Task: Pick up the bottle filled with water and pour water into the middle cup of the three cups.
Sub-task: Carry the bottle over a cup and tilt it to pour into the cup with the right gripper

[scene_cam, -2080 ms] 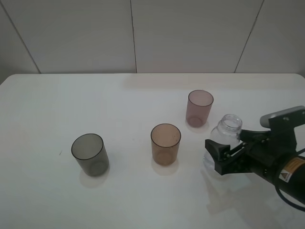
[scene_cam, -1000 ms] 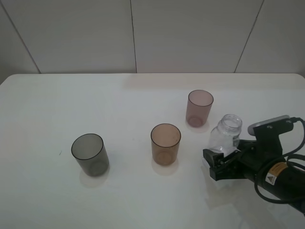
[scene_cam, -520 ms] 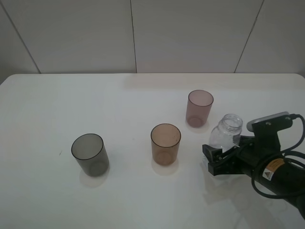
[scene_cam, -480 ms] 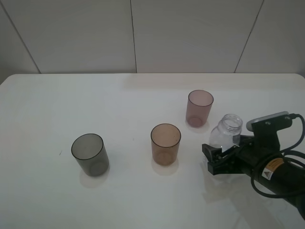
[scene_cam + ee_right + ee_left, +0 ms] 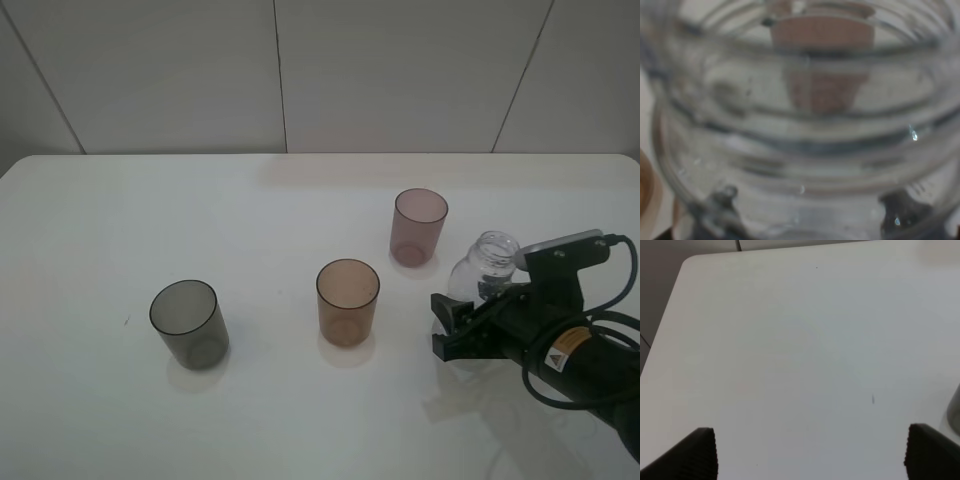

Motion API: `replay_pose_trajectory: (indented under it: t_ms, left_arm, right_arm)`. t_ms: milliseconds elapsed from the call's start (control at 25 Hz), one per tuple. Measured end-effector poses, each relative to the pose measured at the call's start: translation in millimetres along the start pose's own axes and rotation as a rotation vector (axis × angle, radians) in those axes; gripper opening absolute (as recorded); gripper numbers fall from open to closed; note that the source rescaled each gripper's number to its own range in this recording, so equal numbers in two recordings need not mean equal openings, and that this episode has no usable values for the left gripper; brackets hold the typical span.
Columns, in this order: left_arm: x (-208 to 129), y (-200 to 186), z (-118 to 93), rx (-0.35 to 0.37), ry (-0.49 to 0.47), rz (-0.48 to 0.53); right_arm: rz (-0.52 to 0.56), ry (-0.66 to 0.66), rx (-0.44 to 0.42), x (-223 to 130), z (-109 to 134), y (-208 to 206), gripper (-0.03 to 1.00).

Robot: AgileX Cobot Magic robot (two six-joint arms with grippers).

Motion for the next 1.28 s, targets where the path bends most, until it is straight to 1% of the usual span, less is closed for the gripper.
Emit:
replay_pose_trajectory:
  t_ms: [40, 480, 640, 720, 1000, 1120, 1280]
  left_arm:
    - [0, 0, 0, 0.0, 0.0, 0.0]
    - [0, 0, 0, 0.0, 0.0, 0.0]
    - [0, 0, 0, 0.0, 0.0, 0.0]
    - [0, 0, 0, 0.0, 0.0, 0.0]
    - [0, 0, 0, 0.0, 0.0, 0.0]
    - [0, 0, 0, 0.0, 0.0, 0.0]
    - [0, 0, 0, 0.0, 0.0, 0.0]
  right_arm:
    - [0.0, 0.0, -0.001, 0, 0, 0, 0.02]
    - [-0.001, -0.001, -0.003, 0, 0, 0, 0.02]
    - [-0.013, 0.02, -0.049, 3, -6, -1, 0.02]
    - [-0.045, 0.036, -0.056, 10, -7, -3, 0.02]
    - [-0.199, 0.092, -0.026, 45, -1, -18, 0.02]
    - [-0.212, 0.115, -0.02, 53, -1, -25, 0.02]
    - [-0.173, 0.117, -0.029, 60, 1, -30, 0.02]
Point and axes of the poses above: a point on each arm's last joint axis where the gripper is mounted, y pointing out along that axis toward the gripper, z along the wrist's bending axis when the last joint is at zero, x = y × z, the point moved 4 cm from there along y, pointing out along that axis toward the gripper, and after that the axes turned 8 degrees about y, right-handed, at the moved point
